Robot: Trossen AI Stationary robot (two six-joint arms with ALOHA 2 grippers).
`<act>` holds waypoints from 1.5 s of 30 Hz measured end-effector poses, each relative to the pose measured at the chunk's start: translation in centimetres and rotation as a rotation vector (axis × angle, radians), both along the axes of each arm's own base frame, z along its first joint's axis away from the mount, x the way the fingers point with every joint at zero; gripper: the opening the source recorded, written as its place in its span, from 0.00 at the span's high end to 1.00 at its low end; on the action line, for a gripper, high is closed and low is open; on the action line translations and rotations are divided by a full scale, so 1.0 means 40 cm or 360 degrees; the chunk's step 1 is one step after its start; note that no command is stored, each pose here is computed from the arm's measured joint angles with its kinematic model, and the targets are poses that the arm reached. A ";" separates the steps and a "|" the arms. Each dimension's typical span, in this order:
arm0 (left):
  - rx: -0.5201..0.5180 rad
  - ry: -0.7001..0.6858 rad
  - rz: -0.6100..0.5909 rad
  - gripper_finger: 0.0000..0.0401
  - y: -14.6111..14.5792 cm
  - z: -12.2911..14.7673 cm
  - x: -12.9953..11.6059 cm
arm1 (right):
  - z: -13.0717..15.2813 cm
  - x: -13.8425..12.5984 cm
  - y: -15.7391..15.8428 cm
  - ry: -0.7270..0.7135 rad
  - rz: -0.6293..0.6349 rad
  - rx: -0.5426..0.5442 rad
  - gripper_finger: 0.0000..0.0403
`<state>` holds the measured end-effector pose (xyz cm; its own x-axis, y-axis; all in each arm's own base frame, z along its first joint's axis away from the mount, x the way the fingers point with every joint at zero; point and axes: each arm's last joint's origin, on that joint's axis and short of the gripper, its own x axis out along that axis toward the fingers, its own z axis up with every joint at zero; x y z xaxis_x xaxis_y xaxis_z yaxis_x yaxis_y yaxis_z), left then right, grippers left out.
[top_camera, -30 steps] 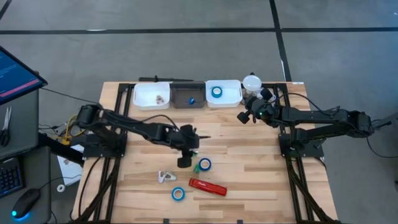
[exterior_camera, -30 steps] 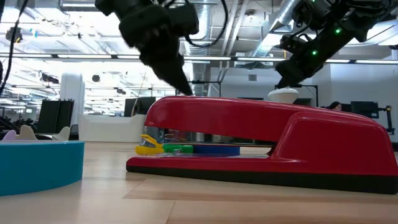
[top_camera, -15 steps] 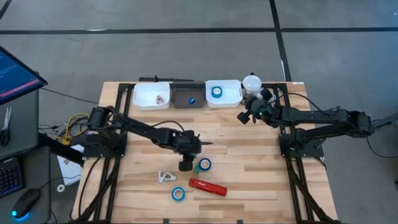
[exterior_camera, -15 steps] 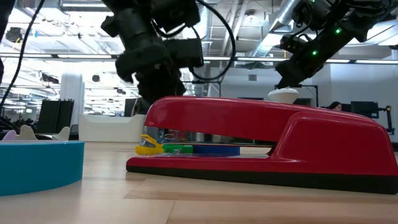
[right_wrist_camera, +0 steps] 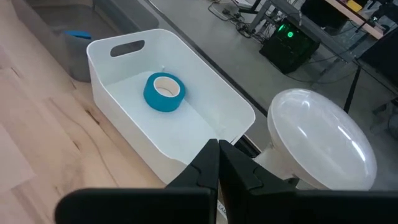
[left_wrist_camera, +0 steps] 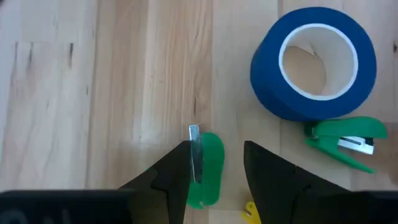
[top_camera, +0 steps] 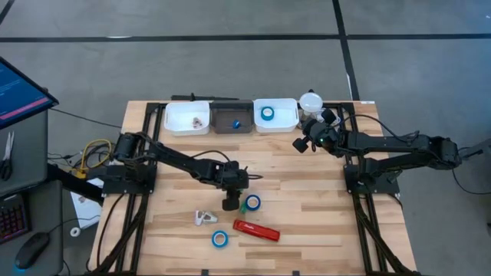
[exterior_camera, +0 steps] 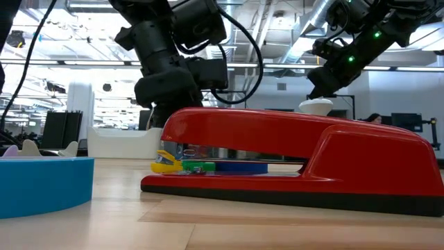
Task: Pick and place Stapler, Stapler remover, tape
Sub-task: Put the top green stapler into the black bin
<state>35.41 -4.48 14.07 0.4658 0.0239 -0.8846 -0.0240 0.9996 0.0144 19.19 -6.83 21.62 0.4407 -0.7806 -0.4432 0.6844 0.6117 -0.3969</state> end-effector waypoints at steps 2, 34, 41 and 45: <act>-0.0003 0.0013 0.0014 0.67 0.003 -0.011 -0.001 | 0.000 0.000 0.000 0.0000 0.0000 0.0000 1.00; -0.0004 -0.0009 0.0118 0.86 0.022 -0.010 -0.023 | -0.001 0.000 0.000 0.0005 0.0000 0.0002 1.00; 0.0221 -0.0201 0.0157 0.86 0.069 0.085 -0.034 | -0.001 0.000 0.000 0.0005 0.0000 0.0002 1.00; 0.0425 -0.0339 0.0244 0.86 0.118 0.164 -0.055 | -0.001 0.000 0.000 0.0004 0.0000 0.0002 1.00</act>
